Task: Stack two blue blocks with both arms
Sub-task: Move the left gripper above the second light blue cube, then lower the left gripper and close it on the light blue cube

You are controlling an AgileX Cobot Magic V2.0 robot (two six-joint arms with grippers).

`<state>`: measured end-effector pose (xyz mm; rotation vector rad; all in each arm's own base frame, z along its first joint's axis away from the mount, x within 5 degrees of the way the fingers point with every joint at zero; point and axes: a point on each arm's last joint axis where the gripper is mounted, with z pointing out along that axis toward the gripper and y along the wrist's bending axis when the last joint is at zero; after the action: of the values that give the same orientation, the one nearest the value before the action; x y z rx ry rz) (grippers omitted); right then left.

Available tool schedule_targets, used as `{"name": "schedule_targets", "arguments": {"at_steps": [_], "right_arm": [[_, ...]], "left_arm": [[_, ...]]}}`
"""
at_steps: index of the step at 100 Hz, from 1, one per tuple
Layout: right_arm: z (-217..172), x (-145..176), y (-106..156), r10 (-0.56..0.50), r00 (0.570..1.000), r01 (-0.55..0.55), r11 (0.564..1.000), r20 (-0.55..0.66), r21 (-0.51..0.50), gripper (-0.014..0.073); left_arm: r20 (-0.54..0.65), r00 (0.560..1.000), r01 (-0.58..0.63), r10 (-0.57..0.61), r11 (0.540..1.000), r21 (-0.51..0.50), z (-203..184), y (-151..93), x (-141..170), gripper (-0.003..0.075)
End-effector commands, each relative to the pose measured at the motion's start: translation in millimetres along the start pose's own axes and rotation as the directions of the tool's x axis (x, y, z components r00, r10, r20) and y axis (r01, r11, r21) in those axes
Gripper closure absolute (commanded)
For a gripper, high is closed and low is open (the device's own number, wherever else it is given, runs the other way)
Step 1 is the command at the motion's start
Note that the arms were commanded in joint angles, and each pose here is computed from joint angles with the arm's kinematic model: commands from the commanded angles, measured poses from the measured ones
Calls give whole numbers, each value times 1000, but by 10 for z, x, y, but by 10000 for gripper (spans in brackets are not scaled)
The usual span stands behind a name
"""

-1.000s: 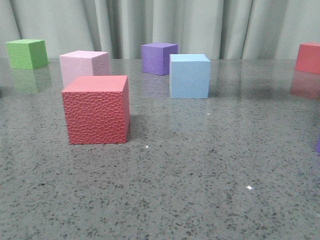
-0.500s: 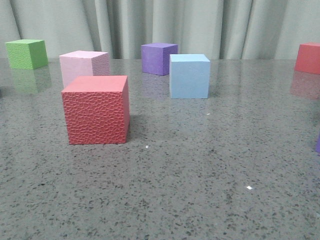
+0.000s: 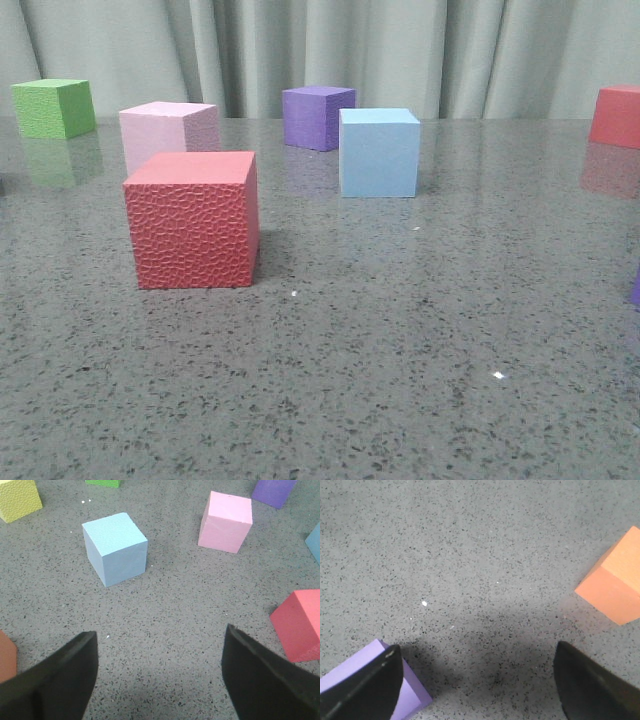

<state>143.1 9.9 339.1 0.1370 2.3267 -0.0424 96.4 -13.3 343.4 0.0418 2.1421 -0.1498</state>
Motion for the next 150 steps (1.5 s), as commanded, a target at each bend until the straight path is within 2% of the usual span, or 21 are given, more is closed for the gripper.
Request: {"name": "schedule_targets", "arguments": {"at_steps": [1, 15, 35, 60, 77, 110, 138, 150], "right_arm": [[-77, -109, -21, -24, 995, 24, 1000, 95, 6, -15], [-78, -113, -19, -24, 995, 24, 1000, 99, 5, -15], [-79, -121, -15, -24, 994, 25, 1000, 108, 1, -15], [-78, -120, -16, -24, 994, 24, 1000, 107, 1, -15], [-78, -120, -16, -24, 994, 24, 1000, 107, 1, -15], [-74, -114, -17, -25, 994, 25, 1000, 103, 2, -15], [-74, -114, -17, -25, 994, 25, 1000, 102, 3, -15], [-74, -115, -15, -24, 994, 24, 1000, 104, 1, -15]], "left_arm": [[110, 994, 8, -11, 1000, 26, -56, -32, -166, 228], [167, 986, 10, -15, 999, 31, -60, -36, -231, 224], [220, 975, 13, -19, 999, 32, 39, -54, -532, 223], [122, 987, 103, -105, 994, 18, 541, -46, -954, 224], [58, 991, 123, -123, 992, 7, 937, -46, -1178, 223], [-67, 979, 187, -192, 980, -69, 1551, 16, -1257, 224], [-97, 975, 179, -201, 965, -192, 1615, 123, -1215, 223], [-110, 973, 176, -201, 964, -199, 1621, 128, -1201, 223]]}}
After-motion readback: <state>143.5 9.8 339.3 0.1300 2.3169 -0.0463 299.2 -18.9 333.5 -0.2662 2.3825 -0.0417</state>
